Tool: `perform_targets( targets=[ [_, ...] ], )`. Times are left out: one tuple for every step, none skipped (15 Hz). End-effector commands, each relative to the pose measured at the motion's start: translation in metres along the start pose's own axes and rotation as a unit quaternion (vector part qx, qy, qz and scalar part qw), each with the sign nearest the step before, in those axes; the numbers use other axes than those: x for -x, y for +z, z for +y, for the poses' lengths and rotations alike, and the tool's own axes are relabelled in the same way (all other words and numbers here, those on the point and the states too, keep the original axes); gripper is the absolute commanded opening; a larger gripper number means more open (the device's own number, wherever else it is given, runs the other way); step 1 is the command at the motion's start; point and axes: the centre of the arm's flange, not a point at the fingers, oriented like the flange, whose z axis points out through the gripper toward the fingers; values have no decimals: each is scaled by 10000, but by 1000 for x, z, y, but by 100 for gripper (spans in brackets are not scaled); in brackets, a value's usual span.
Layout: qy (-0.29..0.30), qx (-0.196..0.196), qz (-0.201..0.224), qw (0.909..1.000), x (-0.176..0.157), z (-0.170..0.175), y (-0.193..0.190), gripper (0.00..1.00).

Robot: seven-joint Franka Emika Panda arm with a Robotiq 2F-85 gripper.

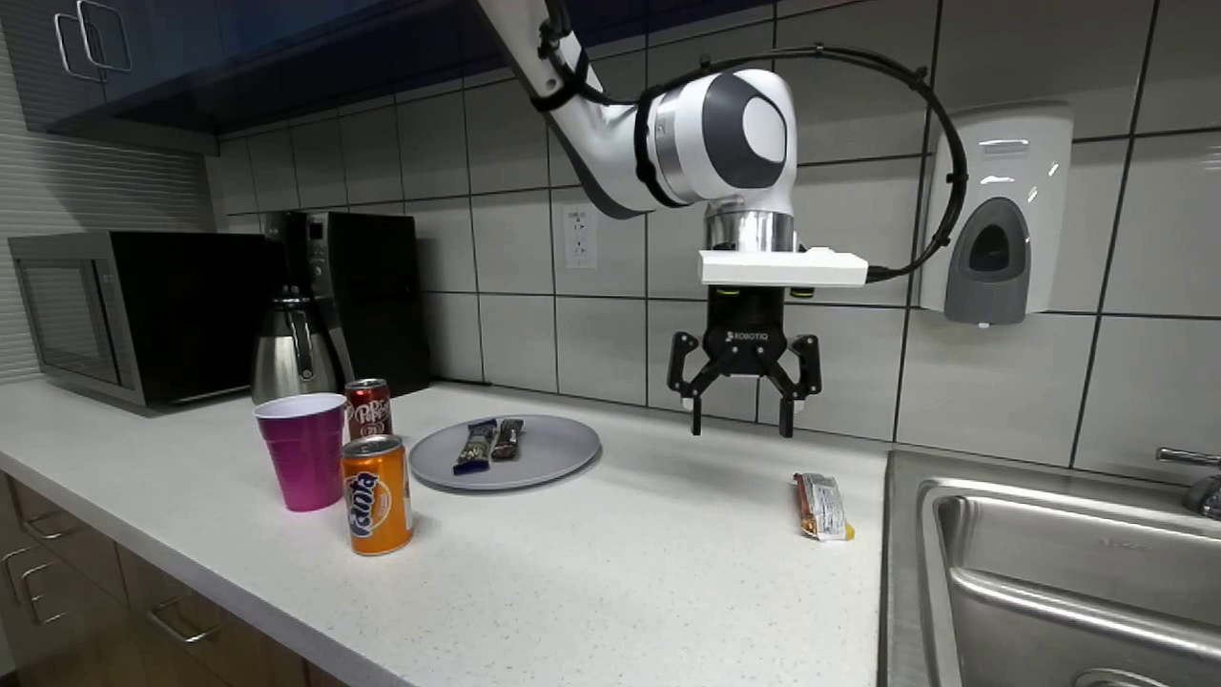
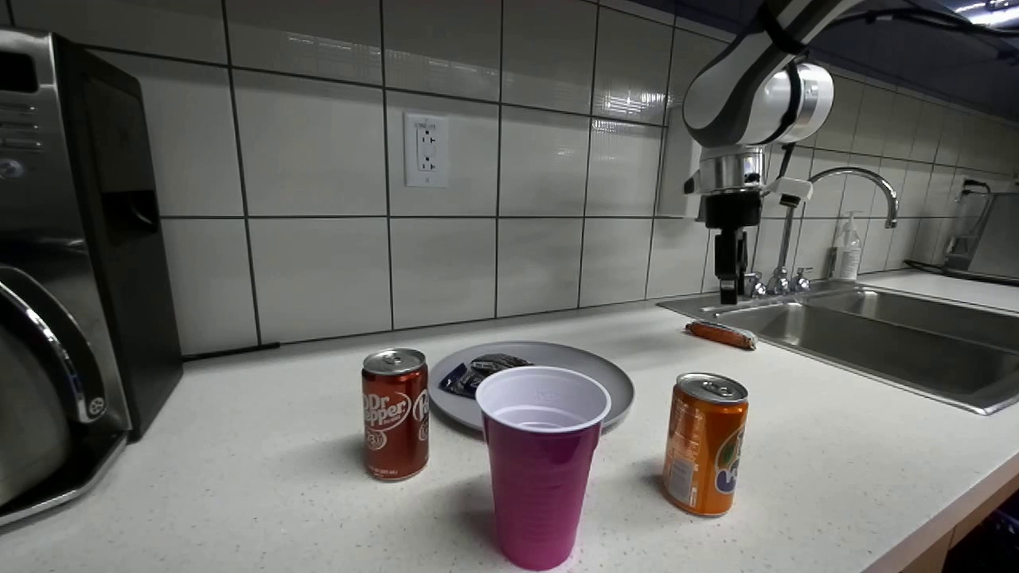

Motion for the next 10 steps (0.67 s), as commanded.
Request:
perform_targets(
  targets=[
    [197,67,184,9996,5,20,1,100],
    [245,80,208,9995,5,24,4,100],
    [298,94,223,9993,5,28,7,100],
    [361,110,235,9990,4,32,10,100],
    [437,138,240,9987,3,37,14,100],
    [503,183,244,9983,1,41,18,100],
    [565,212,236,9979,-2,45,23,100],
    [624,239,242,9975,-4,48,26,100],
    [705,274,271,9968,-8,53,30,100],
    [767,295,288,9962,-10,56,34,100]
  ],
)
